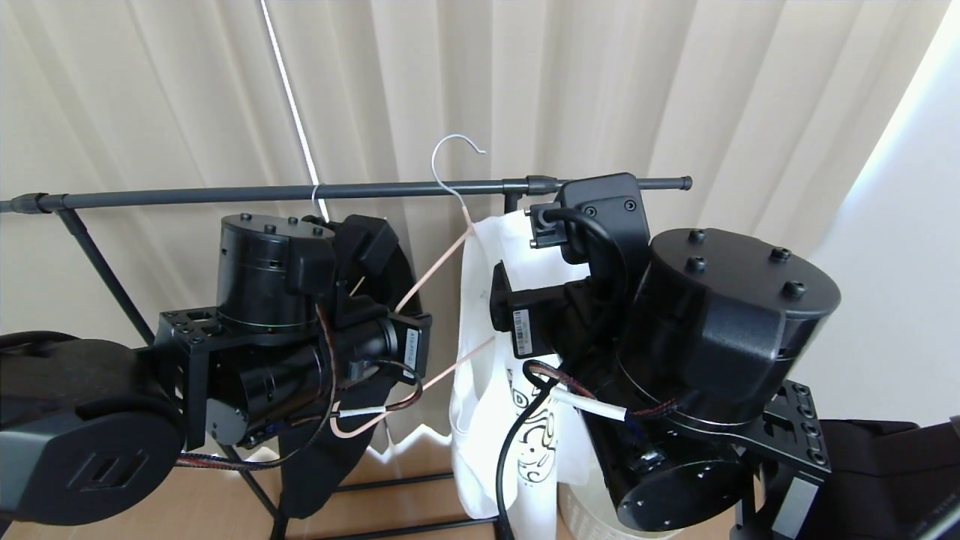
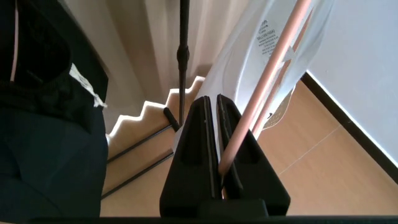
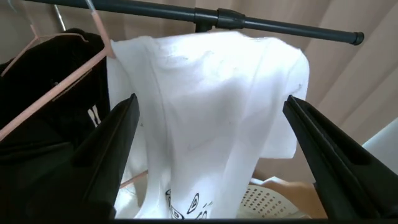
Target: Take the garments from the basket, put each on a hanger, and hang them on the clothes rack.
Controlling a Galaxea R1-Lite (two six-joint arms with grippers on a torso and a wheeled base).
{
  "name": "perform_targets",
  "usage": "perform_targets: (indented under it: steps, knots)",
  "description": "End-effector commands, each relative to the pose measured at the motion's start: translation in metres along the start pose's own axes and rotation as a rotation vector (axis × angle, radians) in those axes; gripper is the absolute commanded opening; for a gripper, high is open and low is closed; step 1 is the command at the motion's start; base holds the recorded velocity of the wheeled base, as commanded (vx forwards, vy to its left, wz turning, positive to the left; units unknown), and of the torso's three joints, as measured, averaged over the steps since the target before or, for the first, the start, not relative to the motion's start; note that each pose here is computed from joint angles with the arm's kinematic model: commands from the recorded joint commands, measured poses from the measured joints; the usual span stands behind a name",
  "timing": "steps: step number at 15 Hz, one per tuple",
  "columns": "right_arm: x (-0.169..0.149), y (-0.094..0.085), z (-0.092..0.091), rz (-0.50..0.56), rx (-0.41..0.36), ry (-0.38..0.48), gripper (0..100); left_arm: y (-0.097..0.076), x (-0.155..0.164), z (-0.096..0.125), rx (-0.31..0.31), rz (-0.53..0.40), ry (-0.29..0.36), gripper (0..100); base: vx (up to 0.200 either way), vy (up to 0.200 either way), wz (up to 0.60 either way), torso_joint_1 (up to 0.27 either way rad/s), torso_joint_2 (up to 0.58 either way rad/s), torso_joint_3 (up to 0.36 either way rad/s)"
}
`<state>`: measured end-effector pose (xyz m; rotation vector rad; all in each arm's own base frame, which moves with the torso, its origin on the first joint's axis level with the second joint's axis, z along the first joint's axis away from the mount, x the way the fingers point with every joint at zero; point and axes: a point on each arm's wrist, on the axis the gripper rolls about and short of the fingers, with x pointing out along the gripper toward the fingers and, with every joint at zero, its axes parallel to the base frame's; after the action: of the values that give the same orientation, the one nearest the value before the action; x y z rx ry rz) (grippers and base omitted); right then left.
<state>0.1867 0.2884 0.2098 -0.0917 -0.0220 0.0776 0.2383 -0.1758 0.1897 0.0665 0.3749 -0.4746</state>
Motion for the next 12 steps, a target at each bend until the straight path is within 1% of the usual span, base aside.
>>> perform_targets:
  steps: [1, 2, 3, 4, 5, 6, 7, 8, 10, 11, 12]
  knots:
    - [-0.002, -0.004, -0.004, 0.025, -0.022, 0.007, 100, 0.003, -0.002, -0.001, 0.002, 0.008, 0.001, 0, 0.000, 0.000, 0.00, 0.000, 0.00, 0.000]
    - [-0.007, -0.011, 0.000, 0.073, -0.034, -0.003, 100, 0.007, -0.002, -0.005, 0.012, 0.016, 0.015, 0, 0.000, 0.000, 0.00, 0.000, 0.00, 0.000]
    - [-0.014, -0.021, 0.003, 0.151, -0.044, -0.013, 100, 0.017, -0.002, -0.005, 0.035, 0.038, 0.016, 0, 0.000, 0.000, 0.00, 0.000, 0.00, 0.000]
    - [-0.015, -0.030, 0.004, 0.172, -0.049, -0.017, 100, 0.021, -0.003, -0.004, 0.047, 0.043, 0.013, 0, 0.000, 0.000, 0.00, 0.000, 0.00, 0.000]
    - [-0.014, -0.054, 0.008, 0.196, -0.085, -0.025, 100, 0.029, -0.007, -0.005, 0.056, 0.009, 0.014, 0, 0.000, 0.000, 0.00, 0.000, 0.00, 0.000]
    - [-0.014, -0.072, 0.011, 0.223, -0.107, -0.025, 100, 0.032, -0.015, -0.007, 0.060, -0.031, 0.015, 0, 0.000, 0.000, 0.00, 0.000, 0.00, 0.000]
    - [-0.016, -0.085, 0.012, 0.263, -0.122, -0.012, 100, 0.035, -0.019, -0.011, 0.075, -0.056, 0.021, 0, 0.000, 0.000, 0.00, 0.000, 0.00, 0.000]
    - [-0.019, -0.102, 0.013, 0.341, -0.148, 0.016, 100, 0.041, -0.025, -0.016, 0.113, -0.076, 0.027, 0, 0.000, 0.000, 0.00, 0.000, 0.00, 0.000]
    - [-0.028, -0.136, 0.019, 0.482, -0.168, 0.065, 100, 0.048, -0.034, -0.030, 0.215, -0.106, 0.019, 0, 0.000, 0.000, 0.00, 0.000, 0.00, 0.000]
    - [-0.029, -0.141, 0.019, 0.508, -0.169, 0.074, 100, 0.048, -0.035, -0.032, 0.229, -0.111, 0.018, 0, 0.000, 0.000, 0.00, 0.000, 0.00, 0.000]
    - [-0.034, -0.163, 0.019, 0.617, -0.163, 0.115, 100, 0.048, -0.037, -0.042, 0.260, -0.134, 0.025, 0, 0.000, 0.000, 0.00, 0.000, 0.00, 0.000]
